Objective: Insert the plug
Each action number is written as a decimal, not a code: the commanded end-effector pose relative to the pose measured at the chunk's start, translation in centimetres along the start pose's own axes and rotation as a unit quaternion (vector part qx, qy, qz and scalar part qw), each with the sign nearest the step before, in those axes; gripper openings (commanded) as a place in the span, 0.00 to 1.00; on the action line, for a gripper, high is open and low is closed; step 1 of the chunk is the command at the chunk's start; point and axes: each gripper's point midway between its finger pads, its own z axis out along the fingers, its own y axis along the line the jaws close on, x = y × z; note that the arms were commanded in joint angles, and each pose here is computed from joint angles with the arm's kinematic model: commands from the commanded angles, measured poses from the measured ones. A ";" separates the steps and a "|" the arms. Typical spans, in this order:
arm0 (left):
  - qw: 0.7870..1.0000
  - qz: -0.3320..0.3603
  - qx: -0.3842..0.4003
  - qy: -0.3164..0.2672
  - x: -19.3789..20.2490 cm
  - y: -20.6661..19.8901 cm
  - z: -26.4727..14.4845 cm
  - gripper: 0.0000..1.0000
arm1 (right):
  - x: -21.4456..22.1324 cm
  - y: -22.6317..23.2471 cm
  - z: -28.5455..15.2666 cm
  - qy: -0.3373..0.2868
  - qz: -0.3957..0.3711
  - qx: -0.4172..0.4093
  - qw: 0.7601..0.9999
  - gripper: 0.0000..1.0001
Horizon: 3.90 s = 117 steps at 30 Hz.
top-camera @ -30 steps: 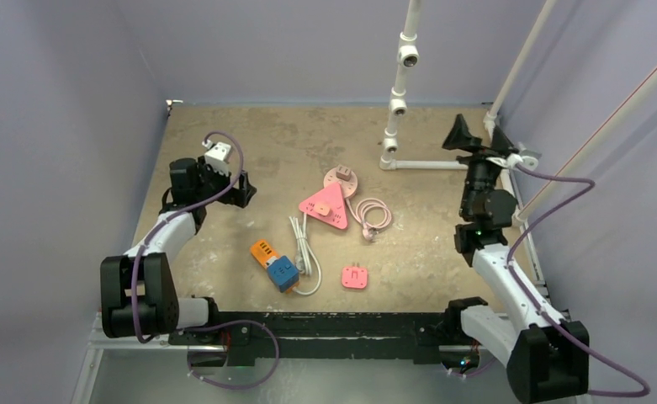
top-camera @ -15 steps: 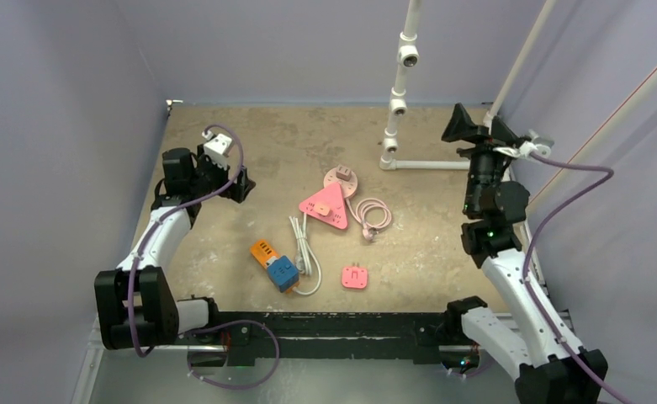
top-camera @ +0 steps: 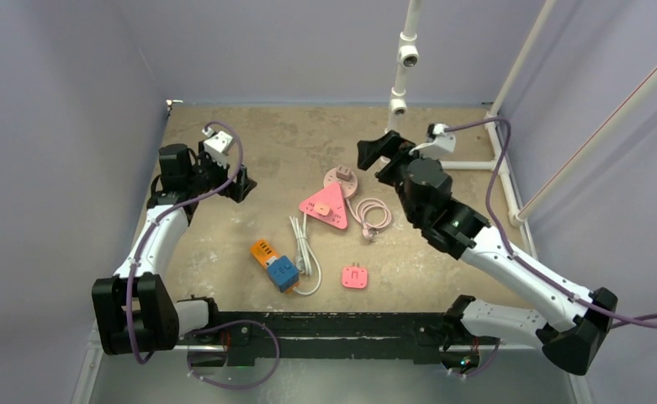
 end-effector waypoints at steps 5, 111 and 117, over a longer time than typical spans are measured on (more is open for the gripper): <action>1.000 0.001 -0.005 -0.024 -1.4 -0.3 -0.9 0.99 | -8.5 -4.4 -3.1 -0.096 0.055 0.016 0.994 0.99; 0.841 0.370 0.350 0.181 14.0 -35.3 5.2 0.98 | -0.5 -5.6 -1.5 -0.001 0.057 0.061 0.997 0.99; 0.833 0.368 0.352 0.217 16.0 -35.2 5.6 0.83 | -2.3 -4.9 -1.8 -0.017 0.059 0.057 0.996 0.99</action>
